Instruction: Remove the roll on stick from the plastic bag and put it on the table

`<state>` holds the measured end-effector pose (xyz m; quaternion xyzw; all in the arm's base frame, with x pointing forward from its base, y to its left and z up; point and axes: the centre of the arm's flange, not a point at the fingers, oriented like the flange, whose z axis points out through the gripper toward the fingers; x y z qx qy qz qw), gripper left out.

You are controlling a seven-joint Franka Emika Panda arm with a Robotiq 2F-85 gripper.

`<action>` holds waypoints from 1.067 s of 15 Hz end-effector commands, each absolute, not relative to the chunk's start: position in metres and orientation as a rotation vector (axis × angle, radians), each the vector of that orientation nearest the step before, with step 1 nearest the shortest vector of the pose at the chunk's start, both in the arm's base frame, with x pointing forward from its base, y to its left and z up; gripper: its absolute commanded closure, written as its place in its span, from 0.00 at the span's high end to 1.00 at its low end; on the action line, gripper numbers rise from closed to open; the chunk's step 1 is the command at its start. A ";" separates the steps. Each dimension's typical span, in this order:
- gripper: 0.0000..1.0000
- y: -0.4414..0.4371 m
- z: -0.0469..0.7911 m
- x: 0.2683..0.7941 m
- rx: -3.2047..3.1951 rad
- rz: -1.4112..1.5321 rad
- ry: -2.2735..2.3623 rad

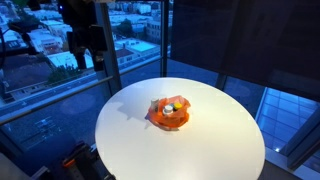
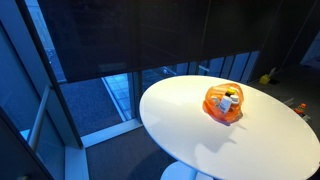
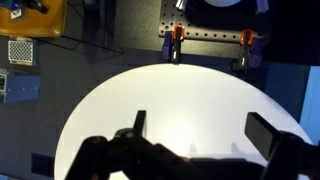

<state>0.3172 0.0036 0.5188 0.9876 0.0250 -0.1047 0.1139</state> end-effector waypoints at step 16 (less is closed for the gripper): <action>1.00 -0.002 0.442 0.507 3.054 0.053 -0.022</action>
